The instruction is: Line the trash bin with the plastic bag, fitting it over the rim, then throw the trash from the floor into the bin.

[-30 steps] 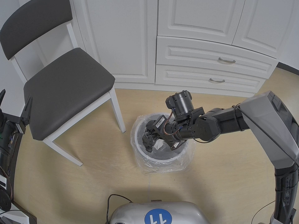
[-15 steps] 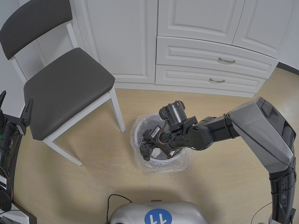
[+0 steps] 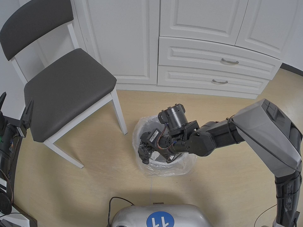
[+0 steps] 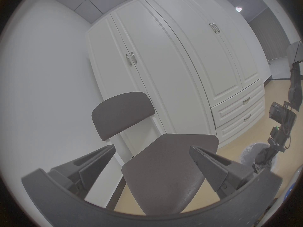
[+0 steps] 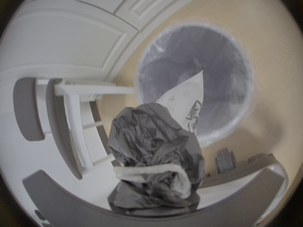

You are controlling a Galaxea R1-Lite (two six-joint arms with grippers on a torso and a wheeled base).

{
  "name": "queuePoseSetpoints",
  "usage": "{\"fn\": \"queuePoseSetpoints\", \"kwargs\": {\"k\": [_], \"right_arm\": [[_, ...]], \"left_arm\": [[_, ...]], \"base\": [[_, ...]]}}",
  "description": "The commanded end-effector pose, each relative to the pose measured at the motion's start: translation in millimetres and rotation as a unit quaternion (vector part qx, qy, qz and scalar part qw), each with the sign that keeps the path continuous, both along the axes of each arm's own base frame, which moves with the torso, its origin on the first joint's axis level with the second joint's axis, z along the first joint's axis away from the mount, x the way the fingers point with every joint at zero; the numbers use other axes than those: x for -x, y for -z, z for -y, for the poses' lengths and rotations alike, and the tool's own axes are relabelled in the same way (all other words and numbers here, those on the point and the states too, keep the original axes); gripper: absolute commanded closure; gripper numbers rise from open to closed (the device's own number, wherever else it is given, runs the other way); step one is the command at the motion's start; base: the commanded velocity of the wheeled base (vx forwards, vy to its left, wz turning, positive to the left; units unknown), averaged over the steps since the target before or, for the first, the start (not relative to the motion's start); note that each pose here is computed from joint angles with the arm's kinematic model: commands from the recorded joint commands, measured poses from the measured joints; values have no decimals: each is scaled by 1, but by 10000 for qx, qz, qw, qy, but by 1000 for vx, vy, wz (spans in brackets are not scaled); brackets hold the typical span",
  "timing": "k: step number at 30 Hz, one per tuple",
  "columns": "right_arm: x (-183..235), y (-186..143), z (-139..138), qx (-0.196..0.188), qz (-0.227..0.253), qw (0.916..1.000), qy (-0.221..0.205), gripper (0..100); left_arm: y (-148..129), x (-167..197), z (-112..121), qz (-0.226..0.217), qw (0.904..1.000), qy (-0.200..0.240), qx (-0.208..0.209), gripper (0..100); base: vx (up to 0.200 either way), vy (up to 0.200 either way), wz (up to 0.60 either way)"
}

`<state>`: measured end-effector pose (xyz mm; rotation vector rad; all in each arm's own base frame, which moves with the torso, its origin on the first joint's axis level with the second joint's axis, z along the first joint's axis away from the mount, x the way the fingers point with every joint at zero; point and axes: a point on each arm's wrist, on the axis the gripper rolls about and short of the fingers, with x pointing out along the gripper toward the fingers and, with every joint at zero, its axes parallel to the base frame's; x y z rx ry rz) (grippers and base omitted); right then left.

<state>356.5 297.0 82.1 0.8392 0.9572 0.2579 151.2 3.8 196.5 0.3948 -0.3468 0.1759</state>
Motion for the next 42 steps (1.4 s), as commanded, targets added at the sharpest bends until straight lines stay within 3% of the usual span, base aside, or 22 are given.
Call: {"fn": "queuePoseSetpoints", "kwargs": {"k": [1, 8, 16, 19, 22, 25, 42], "right_arm": [[-12, -2, 12, -95, 143, 9996, 205, 100], [-17, 28, 5, 105, 137, 9992, 349, 100], [0, 33, -7, 213, 62, 9997, 144, 100], [-4, 31, -4, 226, 133, 9995, 175, 100], [-29, 28, 13, 43, 455, 9970, 628, 100], [-40, 39, 20, 27, 496, 9958, 772, 100], [-49, 76, 23, 406, 346, 9962, 693, 100]], "left_arm": [[0, 0, 0, 13, 10000, -7, 3, 0], [0, 0, 0, 6, 10000, 1, 3, 0], [0, 0, 0, -10, 10000, -2, -6, 0], [0, 0, 0, -11, 10000, 3, -13, 0], [0, 0, 0, -12, 10000, 0, -21, 0], [0, 0, 0, -13, 10000, -3, -28, 0], [1, 0, 0, -13, 10000, 5, -28, 0]], "base": [[0, 0, 0], [0, 0, 0], [0, 0, 0], [0, 0, 0], [0, 0, 0], [0, 0, 0], [0, 0, 0]]}}
